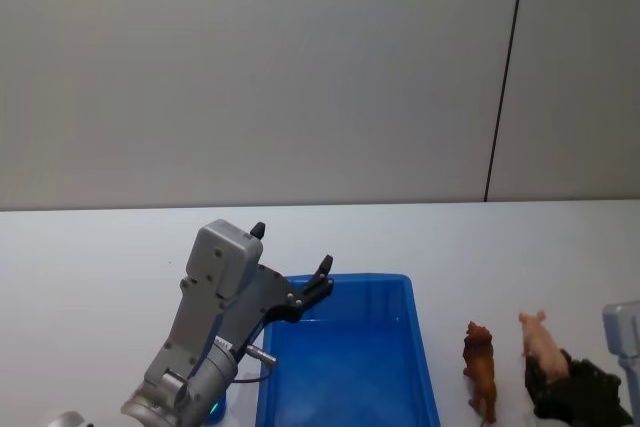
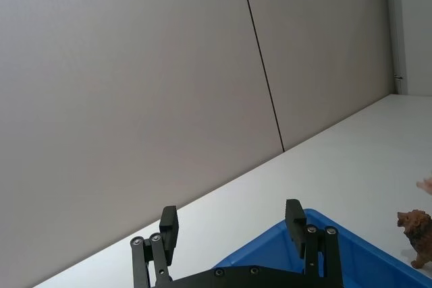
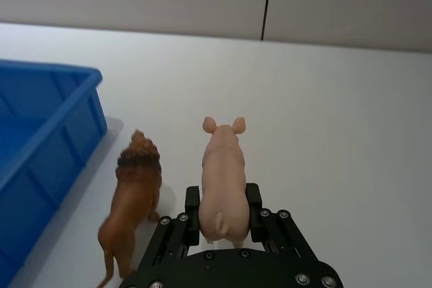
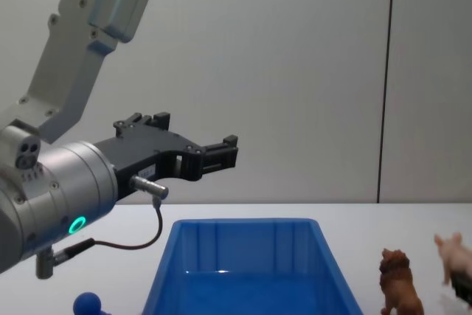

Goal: Pick up the two dolls from the table and place them into the box.

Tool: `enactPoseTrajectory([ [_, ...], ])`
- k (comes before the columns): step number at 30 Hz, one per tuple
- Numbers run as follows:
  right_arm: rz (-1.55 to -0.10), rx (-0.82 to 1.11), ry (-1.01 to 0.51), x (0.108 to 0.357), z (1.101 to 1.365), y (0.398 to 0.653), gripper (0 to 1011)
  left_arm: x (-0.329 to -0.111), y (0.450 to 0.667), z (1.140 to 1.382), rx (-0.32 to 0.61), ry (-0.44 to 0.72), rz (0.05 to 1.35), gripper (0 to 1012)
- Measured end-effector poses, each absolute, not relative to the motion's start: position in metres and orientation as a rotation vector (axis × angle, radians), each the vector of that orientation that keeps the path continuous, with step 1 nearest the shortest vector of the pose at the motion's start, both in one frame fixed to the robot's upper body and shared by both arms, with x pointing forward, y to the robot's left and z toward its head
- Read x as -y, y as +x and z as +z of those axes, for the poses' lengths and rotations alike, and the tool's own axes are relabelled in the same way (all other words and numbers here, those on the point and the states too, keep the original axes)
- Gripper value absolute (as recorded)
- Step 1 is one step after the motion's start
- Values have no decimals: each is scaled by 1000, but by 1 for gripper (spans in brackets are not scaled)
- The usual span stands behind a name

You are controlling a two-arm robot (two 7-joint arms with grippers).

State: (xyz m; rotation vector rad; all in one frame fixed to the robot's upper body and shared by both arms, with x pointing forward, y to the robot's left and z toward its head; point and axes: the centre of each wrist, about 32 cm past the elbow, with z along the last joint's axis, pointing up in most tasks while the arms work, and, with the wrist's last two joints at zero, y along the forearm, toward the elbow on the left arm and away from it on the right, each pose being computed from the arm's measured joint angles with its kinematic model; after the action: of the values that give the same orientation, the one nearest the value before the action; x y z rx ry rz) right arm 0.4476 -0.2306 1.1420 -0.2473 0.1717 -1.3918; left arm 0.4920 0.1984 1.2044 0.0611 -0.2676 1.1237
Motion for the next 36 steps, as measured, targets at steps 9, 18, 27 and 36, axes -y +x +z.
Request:
enactPoseTrajectory([
  [9, -1357, -89, -184, 228, 1161, 448, 379, -198, 492, 1204, 268, 61, 1124, 1002],
  [18, -1252, -48, -115, 220, 1180, 454, 379, -198, 492, 1204, 268, 61, 1124, 1002],
  [27, -1127, -54, -74, 209, 1190, 462, 379, -198, 492, 1204, 268, 61, 1124, 1002],
  [36, -995, -86, -62, 195, 1194, 473, 379, -198, 492, 1204, 268, 61, 1124, 1002],
])
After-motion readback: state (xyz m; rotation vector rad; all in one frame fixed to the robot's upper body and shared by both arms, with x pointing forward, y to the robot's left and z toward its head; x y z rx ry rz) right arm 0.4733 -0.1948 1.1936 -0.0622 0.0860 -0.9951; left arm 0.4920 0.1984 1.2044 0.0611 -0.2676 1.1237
